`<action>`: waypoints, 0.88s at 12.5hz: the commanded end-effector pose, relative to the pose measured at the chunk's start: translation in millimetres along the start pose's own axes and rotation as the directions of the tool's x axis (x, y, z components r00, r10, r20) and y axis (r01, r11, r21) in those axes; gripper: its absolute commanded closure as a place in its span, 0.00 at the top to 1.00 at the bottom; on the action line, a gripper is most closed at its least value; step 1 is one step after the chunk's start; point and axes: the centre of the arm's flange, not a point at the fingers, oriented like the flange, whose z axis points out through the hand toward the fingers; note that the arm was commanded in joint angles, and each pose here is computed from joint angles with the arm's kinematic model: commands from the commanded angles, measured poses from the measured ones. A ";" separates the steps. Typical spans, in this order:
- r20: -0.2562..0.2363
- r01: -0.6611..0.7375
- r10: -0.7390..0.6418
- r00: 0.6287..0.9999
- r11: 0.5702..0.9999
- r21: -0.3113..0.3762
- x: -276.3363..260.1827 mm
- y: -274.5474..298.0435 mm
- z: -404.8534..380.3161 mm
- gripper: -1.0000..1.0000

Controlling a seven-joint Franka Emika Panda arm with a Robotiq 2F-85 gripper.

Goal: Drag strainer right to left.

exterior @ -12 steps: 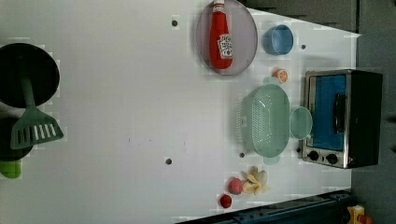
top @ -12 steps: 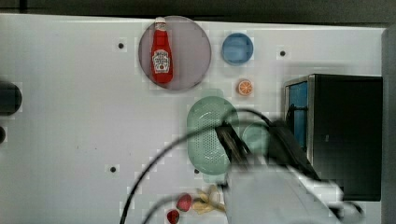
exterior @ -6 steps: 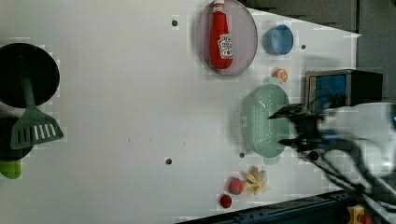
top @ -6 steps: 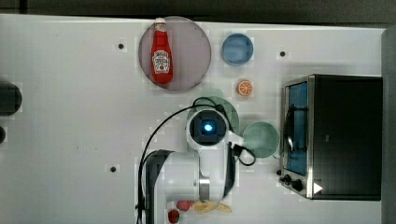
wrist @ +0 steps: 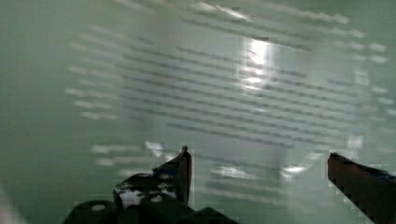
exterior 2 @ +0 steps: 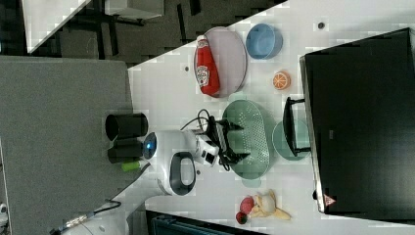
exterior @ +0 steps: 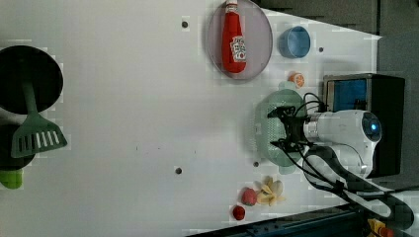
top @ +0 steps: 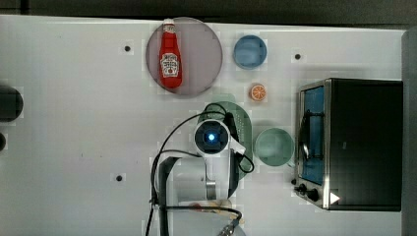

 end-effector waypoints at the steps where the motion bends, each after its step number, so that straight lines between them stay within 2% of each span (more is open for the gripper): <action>1: 0.006 -0.117 0.117 0.993 0.991 0.061 -5.5 -10.6 1.1 1.00; 11: 0.035 -0.037 0.036 0.999 0.999 0.033 -66.3 -15.0 17.5 1.00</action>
